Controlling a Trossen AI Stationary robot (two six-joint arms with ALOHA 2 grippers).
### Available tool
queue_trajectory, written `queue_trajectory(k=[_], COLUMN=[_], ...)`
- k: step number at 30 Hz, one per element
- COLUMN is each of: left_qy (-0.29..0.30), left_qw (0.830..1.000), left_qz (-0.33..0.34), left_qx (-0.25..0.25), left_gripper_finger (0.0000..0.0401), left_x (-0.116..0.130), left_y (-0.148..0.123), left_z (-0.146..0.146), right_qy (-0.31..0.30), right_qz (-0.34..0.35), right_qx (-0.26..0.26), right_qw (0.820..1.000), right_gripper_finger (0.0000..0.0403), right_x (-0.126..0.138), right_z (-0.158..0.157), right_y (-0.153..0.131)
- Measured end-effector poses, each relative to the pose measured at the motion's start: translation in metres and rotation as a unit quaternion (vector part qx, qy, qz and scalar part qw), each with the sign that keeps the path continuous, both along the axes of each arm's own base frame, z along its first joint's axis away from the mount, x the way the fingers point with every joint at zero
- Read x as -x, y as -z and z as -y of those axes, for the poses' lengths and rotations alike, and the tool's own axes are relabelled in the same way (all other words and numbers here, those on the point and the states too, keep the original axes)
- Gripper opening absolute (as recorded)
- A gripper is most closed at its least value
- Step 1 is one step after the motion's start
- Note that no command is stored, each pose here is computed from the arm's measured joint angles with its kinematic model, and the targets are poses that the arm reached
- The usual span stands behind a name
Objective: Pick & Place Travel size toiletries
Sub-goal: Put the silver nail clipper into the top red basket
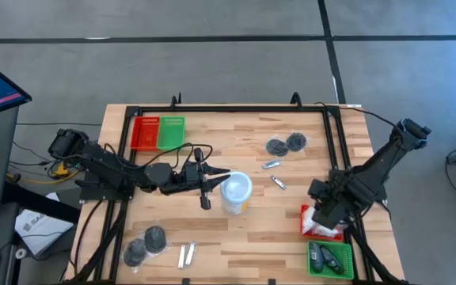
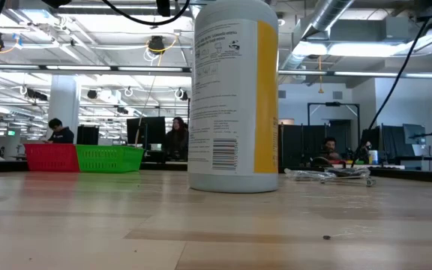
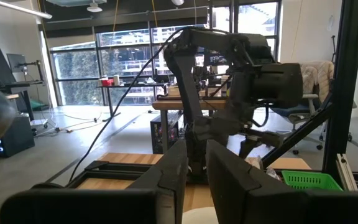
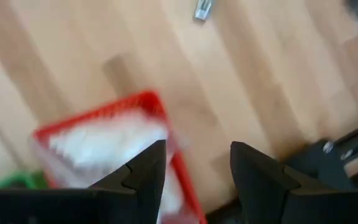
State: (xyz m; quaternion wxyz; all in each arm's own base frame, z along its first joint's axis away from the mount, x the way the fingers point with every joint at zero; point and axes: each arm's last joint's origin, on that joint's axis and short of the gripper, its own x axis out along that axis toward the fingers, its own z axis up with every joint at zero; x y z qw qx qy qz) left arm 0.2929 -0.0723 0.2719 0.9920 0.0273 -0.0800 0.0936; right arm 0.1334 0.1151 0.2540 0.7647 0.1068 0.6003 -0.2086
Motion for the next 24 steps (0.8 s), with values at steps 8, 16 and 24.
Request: queue_trajectory(k=[8,16,24], left_qy=[0.000,0.000,0.000], left_qw=[1.000,1.000,1.000], left_qz=[0.000,0.000,0.000], left_qx=[0.000,0.000,0.000], left_gripper_finger=[0.0053,0.0053,0.0053], left_x=[0.000,0.000,0.000], left_y=[0.000,0.000,0.000], left_z=[0.000,0.000,0.000], right_qy=[0.053,0.049,0.098], right_qz=[0.077,0.134,0.155], right_qx=[0.036,0.027,0.024], right_qw=[0.995,0.989,0.983], right_gripper_finger=[0.0164,0.0164,0.0155], right_x=[-0.025,-0.051,-0.059], right_z=[0.019,0.034,0.053], right_y=[-0.001,0.016,0.045])
